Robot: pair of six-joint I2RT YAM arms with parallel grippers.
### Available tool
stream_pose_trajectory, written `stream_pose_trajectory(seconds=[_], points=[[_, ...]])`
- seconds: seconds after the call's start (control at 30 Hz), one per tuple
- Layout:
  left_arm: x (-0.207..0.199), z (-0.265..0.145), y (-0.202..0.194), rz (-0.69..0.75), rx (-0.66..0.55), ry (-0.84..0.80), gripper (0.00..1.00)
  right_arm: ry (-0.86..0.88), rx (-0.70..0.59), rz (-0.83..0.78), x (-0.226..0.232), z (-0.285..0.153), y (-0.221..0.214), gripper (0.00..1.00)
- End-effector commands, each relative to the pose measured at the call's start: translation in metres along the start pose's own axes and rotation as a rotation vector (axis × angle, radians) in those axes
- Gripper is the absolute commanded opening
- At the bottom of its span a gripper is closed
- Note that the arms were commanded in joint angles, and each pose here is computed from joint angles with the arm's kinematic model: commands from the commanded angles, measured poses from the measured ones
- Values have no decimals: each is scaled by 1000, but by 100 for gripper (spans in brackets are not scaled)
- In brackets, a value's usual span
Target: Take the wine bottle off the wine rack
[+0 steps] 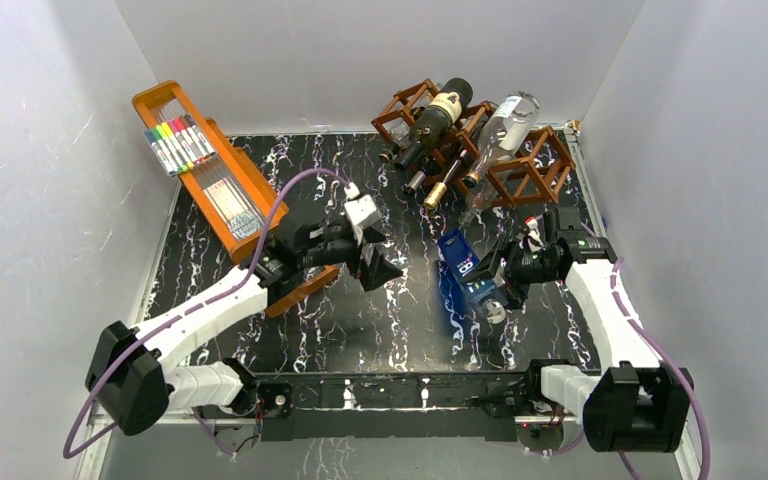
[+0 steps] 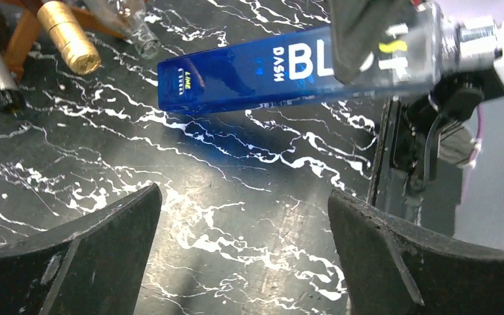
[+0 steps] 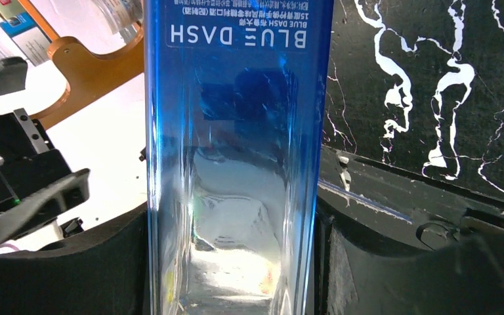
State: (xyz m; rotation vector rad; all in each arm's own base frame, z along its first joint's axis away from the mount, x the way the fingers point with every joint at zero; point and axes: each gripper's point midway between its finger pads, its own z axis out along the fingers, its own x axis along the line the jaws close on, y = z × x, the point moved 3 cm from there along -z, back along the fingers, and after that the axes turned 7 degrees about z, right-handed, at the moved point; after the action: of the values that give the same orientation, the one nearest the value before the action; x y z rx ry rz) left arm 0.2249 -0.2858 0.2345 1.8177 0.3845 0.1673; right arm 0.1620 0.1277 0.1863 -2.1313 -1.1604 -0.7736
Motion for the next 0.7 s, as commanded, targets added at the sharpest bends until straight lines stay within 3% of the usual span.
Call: stream_pose_trajectory(seconds=[0.0,0.2,0.43,0.67], points=[[-19,-9,31,378,-211,-83,98,173,26,-233,48,-22,-2,0],[-34,19,4,577,-162,-112,98,209,98,-199,59,-19,-4,0],[-42,61,6,704,-267,-50,98,203,133,-187,64,-19,-9,0],[-49,84,2,814,-262,-131,98,66,162,-316,54,-13,-21,0]])
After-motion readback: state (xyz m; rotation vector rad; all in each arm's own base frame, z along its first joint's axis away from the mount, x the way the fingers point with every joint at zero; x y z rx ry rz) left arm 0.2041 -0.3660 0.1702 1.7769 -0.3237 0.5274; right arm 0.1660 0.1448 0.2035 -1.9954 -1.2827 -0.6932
